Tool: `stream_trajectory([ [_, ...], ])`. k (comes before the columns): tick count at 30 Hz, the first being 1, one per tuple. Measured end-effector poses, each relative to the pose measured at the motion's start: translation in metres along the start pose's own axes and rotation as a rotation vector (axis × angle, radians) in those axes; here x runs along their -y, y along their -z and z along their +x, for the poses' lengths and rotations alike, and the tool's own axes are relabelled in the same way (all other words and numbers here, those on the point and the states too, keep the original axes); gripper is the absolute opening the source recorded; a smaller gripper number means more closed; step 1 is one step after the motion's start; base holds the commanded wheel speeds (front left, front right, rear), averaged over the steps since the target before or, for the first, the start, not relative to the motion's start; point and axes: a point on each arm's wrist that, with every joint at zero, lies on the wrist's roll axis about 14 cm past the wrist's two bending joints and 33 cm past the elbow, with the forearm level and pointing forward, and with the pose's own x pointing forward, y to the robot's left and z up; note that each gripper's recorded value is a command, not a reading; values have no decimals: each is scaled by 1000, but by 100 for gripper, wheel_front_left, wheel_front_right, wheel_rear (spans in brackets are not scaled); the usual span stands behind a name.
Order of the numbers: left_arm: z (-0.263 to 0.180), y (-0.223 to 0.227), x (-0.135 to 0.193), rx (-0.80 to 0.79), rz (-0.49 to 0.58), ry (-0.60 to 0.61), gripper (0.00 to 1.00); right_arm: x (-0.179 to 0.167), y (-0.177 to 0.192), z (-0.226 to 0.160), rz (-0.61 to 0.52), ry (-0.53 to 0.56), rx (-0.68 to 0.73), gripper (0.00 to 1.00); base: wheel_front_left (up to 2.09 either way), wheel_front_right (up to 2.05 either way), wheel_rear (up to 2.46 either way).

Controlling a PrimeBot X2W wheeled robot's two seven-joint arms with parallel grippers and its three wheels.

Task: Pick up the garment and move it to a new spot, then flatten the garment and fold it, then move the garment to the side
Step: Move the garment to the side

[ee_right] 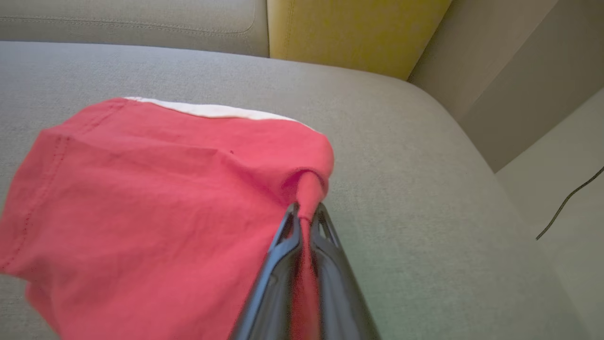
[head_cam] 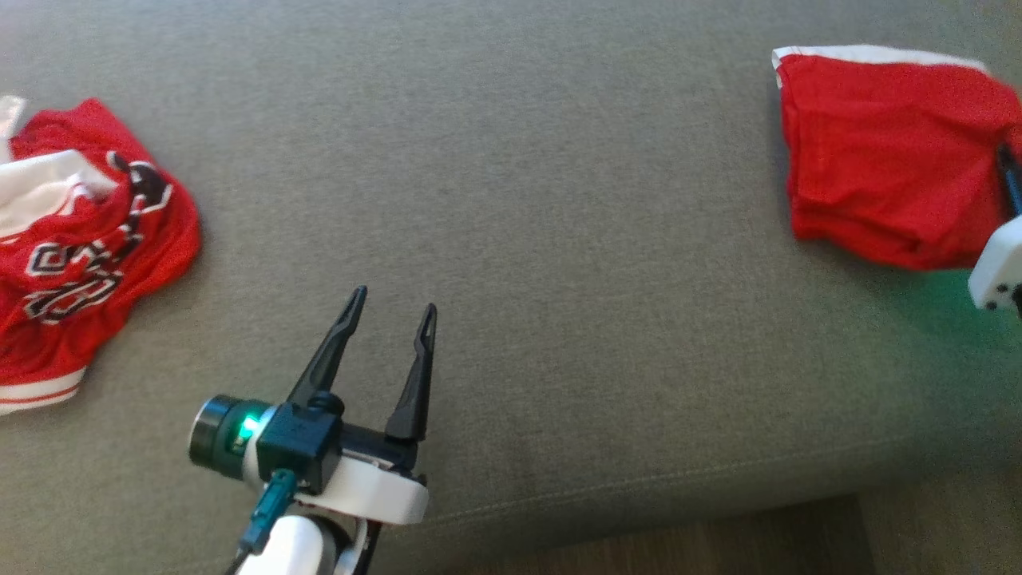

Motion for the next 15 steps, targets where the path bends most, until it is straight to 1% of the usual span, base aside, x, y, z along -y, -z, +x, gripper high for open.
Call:
stream_trajectory([
  [9, 14, 9, 4, -9, 6, 42, 100, 28, -25, 8, -126, 72, 100, 0, 0, 0, 0],
  [15, 16, 18, 5, -31, 4, 58, 100, 39, -31, 15, -182, 113, 120, 0, 0, 0, 0],
])
